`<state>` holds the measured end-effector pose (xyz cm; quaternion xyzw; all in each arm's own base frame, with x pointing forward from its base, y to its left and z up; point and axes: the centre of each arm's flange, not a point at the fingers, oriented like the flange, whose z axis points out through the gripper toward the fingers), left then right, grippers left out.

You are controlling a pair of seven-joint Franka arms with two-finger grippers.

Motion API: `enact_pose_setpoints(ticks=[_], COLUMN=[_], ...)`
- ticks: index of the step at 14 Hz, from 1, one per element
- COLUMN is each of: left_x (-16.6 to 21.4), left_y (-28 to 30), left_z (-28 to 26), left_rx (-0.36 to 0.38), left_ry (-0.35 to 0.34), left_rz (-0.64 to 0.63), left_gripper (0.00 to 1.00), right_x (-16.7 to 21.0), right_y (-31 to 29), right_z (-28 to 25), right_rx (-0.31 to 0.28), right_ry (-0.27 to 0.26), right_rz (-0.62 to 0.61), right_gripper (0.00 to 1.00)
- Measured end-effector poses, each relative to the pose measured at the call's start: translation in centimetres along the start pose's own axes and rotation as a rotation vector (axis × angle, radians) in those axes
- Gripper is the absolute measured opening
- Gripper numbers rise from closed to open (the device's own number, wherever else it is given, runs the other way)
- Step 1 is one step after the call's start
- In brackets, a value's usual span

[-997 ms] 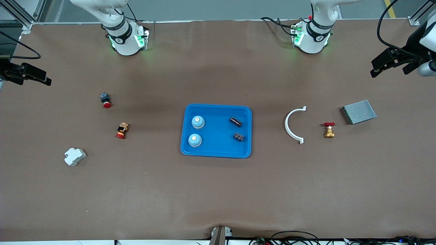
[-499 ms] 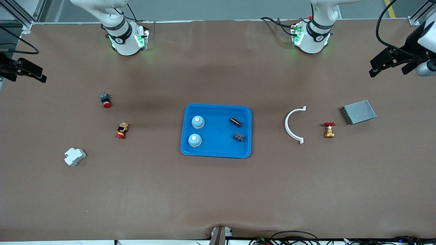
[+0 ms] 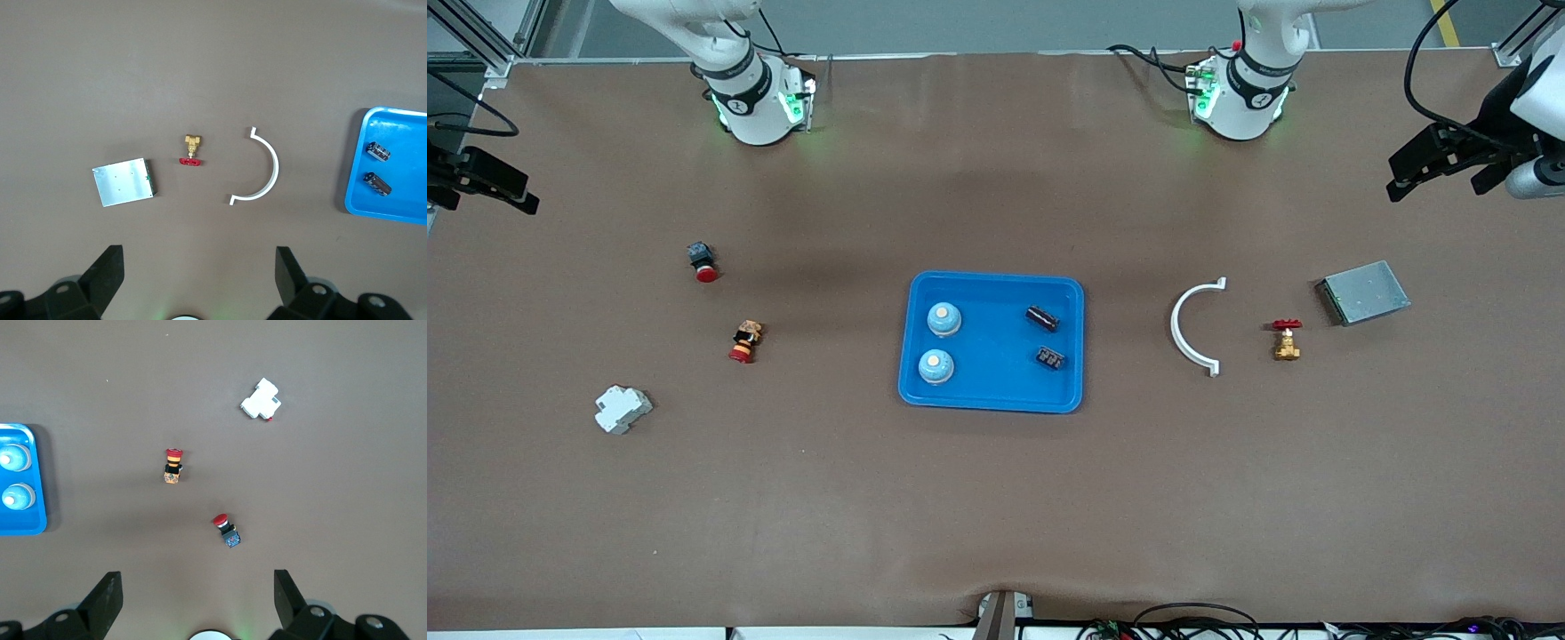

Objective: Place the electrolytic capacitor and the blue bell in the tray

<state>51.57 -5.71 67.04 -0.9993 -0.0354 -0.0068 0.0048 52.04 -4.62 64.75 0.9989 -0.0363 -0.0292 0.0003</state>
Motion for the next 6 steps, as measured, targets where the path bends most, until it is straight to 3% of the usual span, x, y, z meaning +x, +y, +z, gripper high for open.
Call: enact_pose_setpoints(ticks=[6], left_x=[0.00], left_y=[0.01], left_z=[0.00], left_rx=[0.000], left_ry=[0.000], left_rz=[0.000], left_gripper=[1.00], right_x=[0.10], right_y=[0.08], right_z=[-0.36], right_rx=[0.000], right_ry=[0.016], right_rz=[0.003], right_gripper=[1.00])
